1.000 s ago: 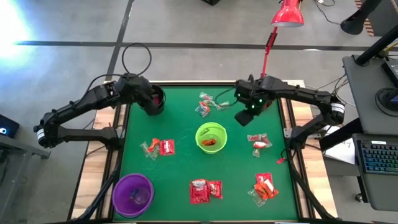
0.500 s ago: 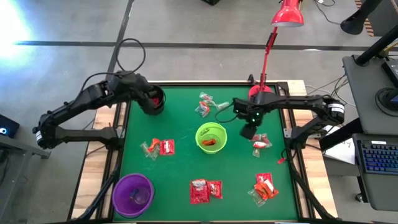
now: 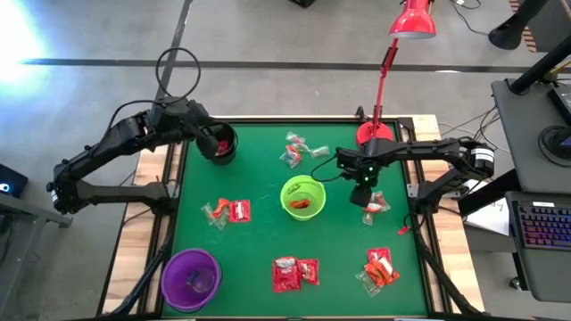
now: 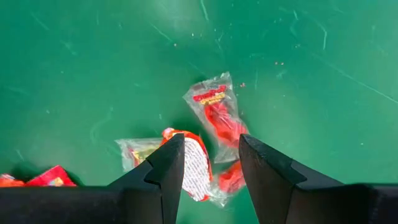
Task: Sort candy
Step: Put the orange chocolate into the green bucket
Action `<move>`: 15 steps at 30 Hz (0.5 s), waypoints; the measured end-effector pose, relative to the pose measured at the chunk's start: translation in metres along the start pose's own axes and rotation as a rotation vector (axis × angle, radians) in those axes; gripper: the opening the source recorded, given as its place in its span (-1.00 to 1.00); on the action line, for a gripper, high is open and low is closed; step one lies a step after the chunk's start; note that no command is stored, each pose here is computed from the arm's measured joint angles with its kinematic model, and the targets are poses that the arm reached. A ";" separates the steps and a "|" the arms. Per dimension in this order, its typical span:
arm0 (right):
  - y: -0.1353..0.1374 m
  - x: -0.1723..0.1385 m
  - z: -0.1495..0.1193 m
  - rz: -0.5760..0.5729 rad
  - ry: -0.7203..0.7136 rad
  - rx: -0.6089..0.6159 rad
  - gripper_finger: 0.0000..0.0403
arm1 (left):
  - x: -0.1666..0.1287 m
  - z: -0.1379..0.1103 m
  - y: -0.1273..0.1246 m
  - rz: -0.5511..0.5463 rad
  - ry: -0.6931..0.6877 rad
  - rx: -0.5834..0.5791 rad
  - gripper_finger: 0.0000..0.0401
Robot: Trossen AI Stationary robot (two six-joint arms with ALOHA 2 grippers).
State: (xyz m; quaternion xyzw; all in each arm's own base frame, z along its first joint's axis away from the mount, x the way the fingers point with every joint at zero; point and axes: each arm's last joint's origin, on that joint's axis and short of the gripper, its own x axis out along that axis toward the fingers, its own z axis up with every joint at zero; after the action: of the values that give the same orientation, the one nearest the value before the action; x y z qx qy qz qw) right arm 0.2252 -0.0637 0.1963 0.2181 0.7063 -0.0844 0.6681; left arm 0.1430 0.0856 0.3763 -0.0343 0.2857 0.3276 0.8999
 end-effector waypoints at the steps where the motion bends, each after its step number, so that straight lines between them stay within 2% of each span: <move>1: 0.000 0.002 0.000 -0.001 0.000 -0.014 -0.28 | 0.000 0.000 0.000 0.001 -0.001 0.000 -0.46; 6: -0.001 0.006 0.001 0.001 -0.027 -0.080 -0.28 | 0.003 0.000 0.000 0.030 0.007 -0.003 -0.46; 15: -0.001 0.007 0.003 0.004 -0.047 -0.070 -0.28 | 0.010 0.000 0.000 0.055 0.029 0.003 -0.46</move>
State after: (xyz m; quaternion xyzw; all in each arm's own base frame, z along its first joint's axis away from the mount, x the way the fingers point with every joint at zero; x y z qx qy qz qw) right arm 0.2274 -0.0645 0.1884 0.1941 0.6925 -0.0634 0.6919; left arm 0.1494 0.0911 0.3709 -0.0301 0.3001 0.3512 0.8864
